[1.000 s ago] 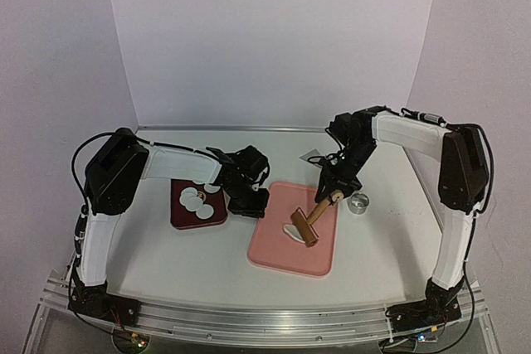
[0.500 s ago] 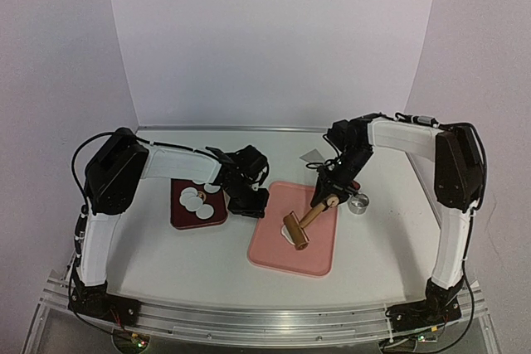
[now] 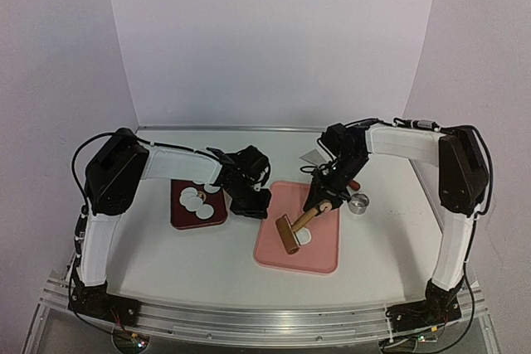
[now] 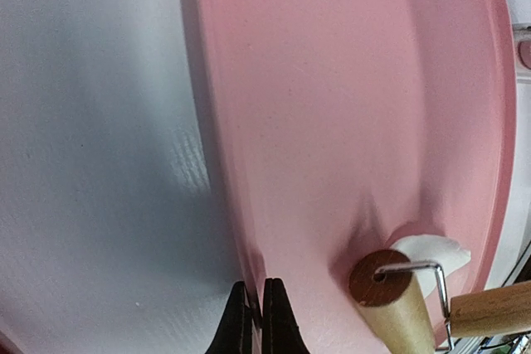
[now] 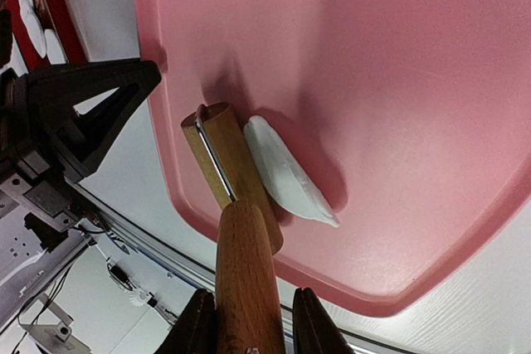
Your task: Roll out the dumpling wrappers from the dough
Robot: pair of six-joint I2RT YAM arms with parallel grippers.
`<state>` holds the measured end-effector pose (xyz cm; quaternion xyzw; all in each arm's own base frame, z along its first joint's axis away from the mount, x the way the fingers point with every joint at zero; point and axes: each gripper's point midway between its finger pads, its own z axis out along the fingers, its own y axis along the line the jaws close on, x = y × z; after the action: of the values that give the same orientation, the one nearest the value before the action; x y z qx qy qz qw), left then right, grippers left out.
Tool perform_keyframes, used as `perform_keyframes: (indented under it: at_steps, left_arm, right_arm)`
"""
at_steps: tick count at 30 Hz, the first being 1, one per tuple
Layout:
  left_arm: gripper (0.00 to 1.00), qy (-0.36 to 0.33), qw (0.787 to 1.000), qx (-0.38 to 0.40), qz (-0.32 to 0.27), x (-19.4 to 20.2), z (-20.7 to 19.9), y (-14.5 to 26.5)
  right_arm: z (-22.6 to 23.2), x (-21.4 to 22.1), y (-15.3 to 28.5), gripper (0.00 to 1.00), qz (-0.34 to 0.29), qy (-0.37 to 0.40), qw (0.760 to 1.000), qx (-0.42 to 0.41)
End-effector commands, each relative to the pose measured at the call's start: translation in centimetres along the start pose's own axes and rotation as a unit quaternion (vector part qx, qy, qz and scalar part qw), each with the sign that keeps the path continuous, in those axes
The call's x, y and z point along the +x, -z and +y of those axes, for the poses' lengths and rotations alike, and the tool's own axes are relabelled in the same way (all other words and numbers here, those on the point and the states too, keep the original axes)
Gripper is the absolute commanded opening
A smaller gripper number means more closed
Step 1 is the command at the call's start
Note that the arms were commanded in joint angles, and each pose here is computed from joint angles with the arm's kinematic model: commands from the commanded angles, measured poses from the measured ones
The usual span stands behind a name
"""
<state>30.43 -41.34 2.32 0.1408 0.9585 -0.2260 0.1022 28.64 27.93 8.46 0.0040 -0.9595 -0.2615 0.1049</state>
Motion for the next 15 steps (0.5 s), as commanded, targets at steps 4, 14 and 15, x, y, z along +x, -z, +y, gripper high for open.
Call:
perform_keyframes:
  at_steps: [4, 14, 15]
  left_arm:
    - [0.0, -0.023, 1.0, 0.003, -0.006, -0.4, -0.5, 0.6]
    - [0.0, -0.066, 0.998, 0.012, -0.001, -0.3, -0.9, 0.6]
    - [0.0, -0.071, 0.997, 0.015, -0.001, -0.3, -1.0, 0.7]
  right_arm:
    - [-10.2, -0.2, 1.0, 0.0, -0.038, -0.079, 0.978, 0.19]
    - [-11.8, 0.4, 1.6, 0.0, -0.042, -0.103, 0.973, 0.2]
    - [-11.9, 0.4, 1.4, 0.0, -0.041, -0.106, 0.973, 0.201]
